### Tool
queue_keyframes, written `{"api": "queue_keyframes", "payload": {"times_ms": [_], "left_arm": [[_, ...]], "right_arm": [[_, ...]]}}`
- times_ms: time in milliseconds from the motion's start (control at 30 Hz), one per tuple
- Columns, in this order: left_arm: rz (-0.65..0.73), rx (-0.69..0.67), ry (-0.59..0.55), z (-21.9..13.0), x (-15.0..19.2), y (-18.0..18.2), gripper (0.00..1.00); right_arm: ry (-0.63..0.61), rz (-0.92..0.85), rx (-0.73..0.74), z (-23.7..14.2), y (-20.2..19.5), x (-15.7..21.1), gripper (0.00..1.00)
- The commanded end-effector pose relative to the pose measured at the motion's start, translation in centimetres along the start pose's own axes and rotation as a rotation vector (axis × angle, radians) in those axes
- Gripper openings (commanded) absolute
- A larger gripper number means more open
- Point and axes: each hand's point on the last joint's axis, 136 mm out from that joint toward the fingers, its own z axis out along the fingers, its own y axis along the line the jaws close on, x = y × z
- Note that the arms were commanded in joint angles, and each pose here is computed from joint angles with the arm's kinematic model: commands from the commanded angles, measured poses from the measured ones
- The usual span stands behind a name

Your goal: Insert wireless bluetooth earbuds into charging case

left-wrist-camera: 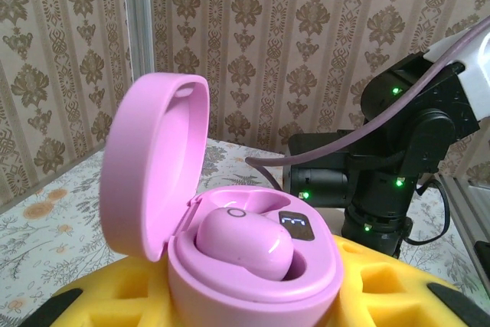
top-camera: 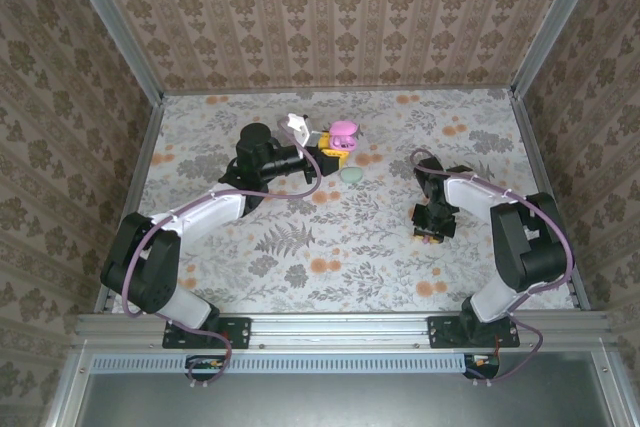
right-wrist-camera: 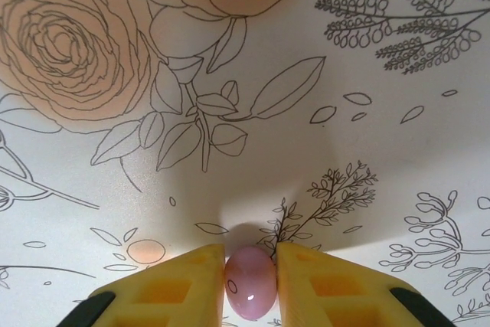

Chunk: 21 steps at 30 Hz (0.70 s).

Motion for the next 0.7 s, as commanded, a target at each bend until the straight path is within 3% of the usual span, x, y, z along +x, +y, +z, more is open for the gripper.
{"api": "queue_keyframes", "payload": {"times_ms": [0, 433, 667], "left_arm": [[0.026, 0.002, -0.026, -0.3, -1.5, -0.3, 0.3], [0.022, 0.003, -0.026, -0.3, -1.5, -0.3, 0.3], [0.019, -0.002, -0.022, -0.3, -1.4, -0.2, 0.3]], "right_arm": [[0.011, -0.028, 0.037, -0.1, -0.4, 0.1, 0.25], [0.02, -0.036, 0.054, 0.0, -0.7, 0.2, 0.24], [0.012, -0.036, -0.012, -0.5, 0.4, 0.2, 0.23]]}}
